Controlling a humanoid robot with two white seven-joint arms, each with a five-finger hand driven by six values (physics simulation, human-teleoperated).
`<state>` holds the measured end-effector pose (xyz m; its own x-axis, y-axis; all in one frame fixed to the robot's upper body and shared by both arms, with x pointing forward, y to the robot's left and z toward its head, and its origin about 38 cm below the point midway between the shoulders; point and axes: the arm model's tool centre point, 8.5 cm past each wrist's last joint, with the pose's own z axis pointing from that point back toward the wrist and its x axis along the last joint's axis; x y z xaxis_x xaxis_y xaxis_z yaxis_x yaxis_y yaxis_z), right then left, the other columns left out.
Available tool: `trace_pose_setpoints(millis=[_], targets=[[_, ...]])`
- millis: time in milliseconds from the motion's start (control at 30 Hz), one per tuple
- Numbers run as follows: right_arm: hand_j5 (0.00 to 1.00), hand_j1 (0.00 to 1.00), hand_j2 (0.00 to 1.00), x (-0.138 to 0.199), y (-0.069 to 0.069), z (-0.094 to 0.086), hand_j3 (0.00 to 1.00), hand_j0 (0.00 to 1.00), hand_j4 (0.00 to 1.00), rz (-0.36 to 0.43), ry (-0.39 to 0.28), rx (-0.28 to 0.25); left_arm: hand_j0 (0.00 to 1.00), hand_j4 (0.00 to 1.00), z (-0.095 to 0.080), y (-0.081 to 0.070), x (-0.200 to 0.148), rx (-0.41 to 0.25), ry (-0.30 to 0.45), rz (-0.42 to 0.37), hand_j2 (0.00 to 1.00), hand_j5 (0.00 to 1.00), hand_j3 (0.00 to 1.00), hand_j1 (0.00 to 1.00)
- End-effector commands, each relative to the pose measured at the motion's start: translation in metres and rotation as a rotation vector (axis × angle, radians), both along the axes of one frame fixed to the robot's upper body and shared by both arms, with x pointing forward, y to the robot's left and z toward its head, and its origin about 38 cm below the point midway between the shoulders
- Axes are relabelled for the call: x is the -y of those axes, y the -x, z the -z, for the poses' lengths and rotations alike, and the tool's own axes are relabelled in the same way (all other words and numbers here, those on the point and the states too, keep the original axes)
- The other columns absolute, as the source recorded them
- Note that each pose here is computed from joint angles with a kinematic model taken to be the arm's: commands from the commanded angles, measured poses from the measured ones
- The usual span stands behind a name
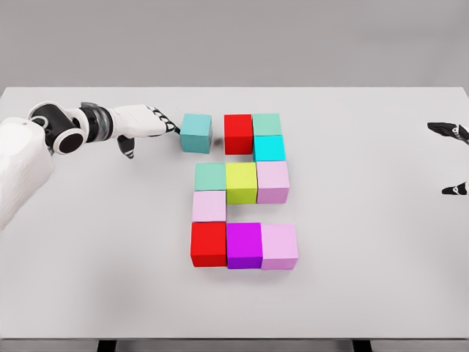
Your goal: Assemble the squares on the desktop into the number 2
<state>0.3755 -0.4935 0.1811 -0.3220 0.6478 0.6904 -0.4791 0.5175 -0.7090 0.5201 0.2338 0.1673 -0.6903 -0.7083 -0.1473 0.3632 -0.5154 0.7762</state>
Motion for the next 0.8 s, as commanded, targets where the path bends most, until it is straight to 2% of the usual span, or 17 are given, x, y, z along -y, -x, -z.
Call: trace_pose_setpoints(millis=[0,767], targets=[[1.00,1.00,1.00,0.0005,-0.0001,-0.0012,1.00,1.00,1.00,0.003,-0.006,0.001,1.00,1.00,-0.0004,-0.0001,-0.0003,0.001,0.002,-0.002,1.00,1.00,1.00,1.00],[1.00,1.00,1.00,-0.0010,0.0010,0.0002,1.00,1.00,1.00,-0.002,-0.005,-0.002,1.00,1.00,0.0008,-0.0001,-0.0006,0.000,-0.004,-0.003,1.00,1.00,1.00,1.00]])
